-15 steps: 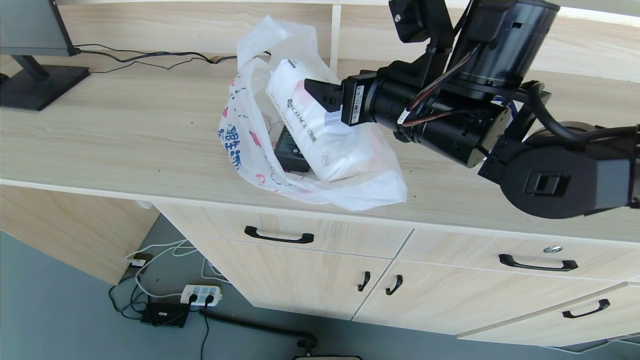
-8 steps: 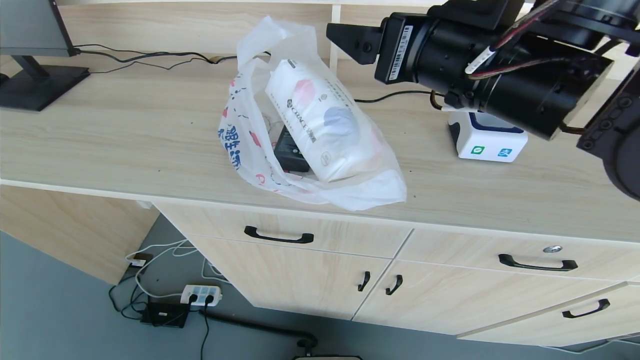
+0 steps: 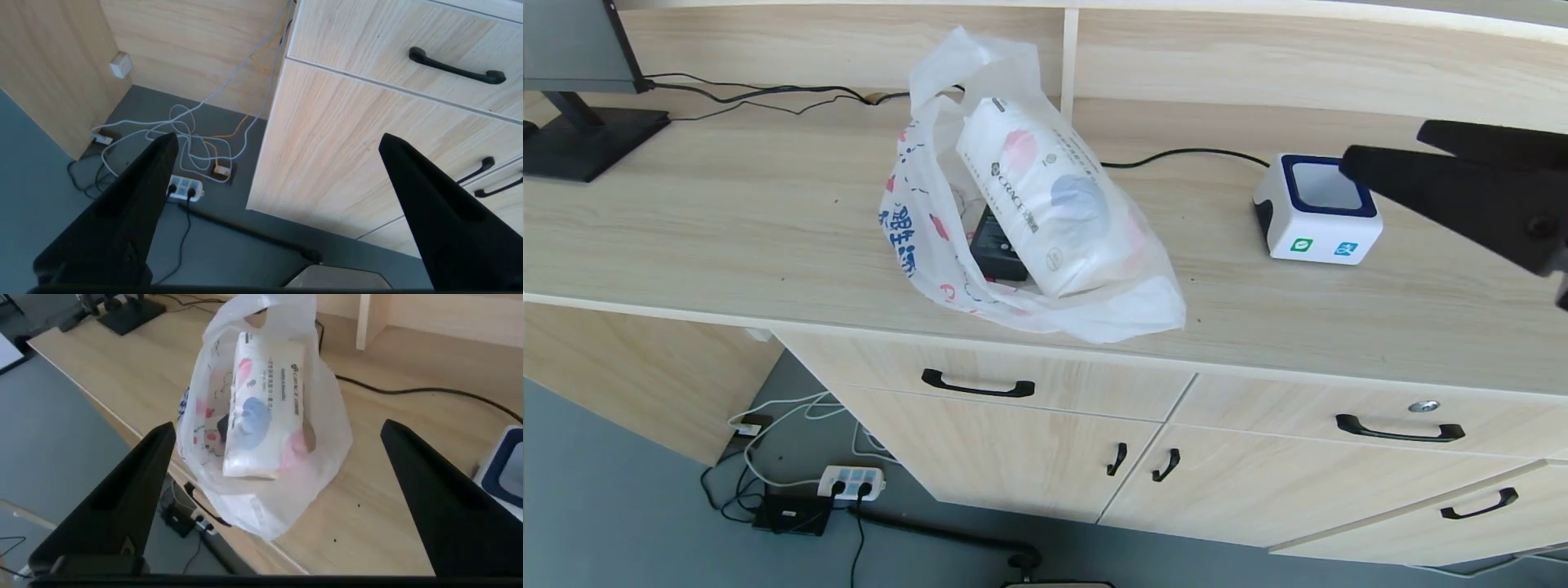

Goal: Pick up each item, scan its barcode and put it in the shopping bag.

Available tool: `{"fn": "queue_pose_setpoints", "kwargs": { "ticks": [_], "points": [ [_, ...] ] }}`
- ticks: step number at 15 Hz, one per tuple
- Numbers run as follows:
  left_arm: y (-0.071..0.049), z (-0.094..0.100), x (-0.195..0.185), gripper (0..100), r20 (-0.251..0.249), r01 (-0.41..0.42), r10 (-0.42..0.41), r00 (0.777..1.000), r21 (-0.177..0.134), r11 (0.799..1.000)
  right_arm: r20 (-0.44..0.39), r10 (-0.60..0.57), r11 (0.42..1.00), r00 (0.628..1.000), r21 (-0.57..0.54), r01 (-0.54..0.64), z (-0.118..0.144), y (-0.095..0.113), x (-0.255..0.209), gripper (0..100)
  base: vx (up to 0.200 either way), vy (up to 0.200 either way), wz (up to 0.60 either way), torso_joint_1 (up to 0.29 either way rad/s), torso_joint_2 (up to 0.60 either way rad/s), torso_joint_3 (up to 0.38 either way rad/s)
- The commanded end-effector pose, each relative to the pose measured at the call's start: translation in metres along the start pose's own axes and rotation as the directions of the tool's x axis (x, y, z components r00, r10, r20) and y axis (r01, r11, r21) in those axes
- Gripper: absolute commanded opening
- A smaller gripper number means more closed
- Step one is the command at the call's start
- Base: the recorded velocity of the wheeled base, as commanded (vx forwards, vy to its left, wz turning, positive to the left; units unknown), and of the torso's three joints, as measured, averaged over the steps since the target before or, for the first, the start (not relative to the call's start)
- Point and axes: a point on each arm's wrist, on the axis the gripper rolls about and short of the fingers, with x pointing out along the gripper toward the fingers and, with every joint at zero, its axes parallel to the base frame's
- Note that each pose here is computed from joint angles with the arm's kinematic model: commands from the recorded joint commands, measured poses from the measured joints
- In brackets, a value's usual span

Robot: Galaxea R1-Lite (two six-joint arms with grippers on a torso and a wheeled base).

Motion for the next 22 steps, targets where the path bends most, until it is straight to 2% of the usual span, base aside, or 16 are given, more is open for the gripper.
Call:
{"fn": "queue_pose_setpoints", "kwargs": {
  "ticks": [1,6,9,14,17,19,21,22],
  "points": [
    [0.0,0.0,0.0,100,-0.002,-0.001,0.001,1.0,0.001,1.0,0.003,0.01,1.0,1.0,-0.011,-0.01,-0.019,-0.006,-0.054,100,0.0,0.0,0.0,0.0,0.0,0.0],
    [0.0,0.0,0.0,100,-0.002,-0.001,0.001,1.0,0.0,1.0,-0.191,0.147,0.986,0.971,-0.05,-0.159,-0.099,0.004,-0.088,100,0.0,0.0,0.0,0.0,0.0,0.0],
    [0.0,0.0,0.0,100,-0.002,-0.001,0.001,1.0,-0.002,1.0,-0.287,0.156,0.982,0.945,-0.057,-0.18,-0.145,0.001,-0.113,100,0.0,0.0,0.0,0.0,0.0,0.0],
    [0.0,0.0,0.0,100,-0.003,-0.001,0.001,1.0,0.001,1.0,-0.398,0.188,0.971,0.898,-0.062,-0.231,-0.198,-0.003,-0.142,100,0.0,0.0,0.0,0.0,0.0,0.0],
    [0.0,0.0,0.0,100,-0.002,-0.001,0.001,1.0,0.0,1.0,-0.452,0.251,0.953,0.856,-0.04,-0.3,-0.215,-0.009,-0.168,100,0.0,0.0,0.0,0.0,0.0,0.0],
    [0.0,0.0,0.0,100,-0.003,-0.001,0.001,1.0,0.0,1.0,-0.455,0.336,0.926,0.824,0.0,-0.378,-0.215,-0.009,-0.177,100,0.0,0.0,0.0,0.0,0.0,0.0],
    [0.0,0.0,0.0,100,-0.003,-0.001,0.001,1.0,0.001,1.0,-0.482,0.312,0.937,0.819,0.013,-0.35,-0.216,-0.009,-0.175,100,0.0,0.0,0.0,0.0,0.0,0.0],
    [0.0,0.0,0.0,100,-0.003,-0.001,0.001,1.0,0.003,1.0,-0.508,0.215,0.969,0.834,0.002,-0.249,-0.216,-0.01,-0.173,100,0.0,0.0,0.0,0.0,0.0,0.0]
  ]
}}
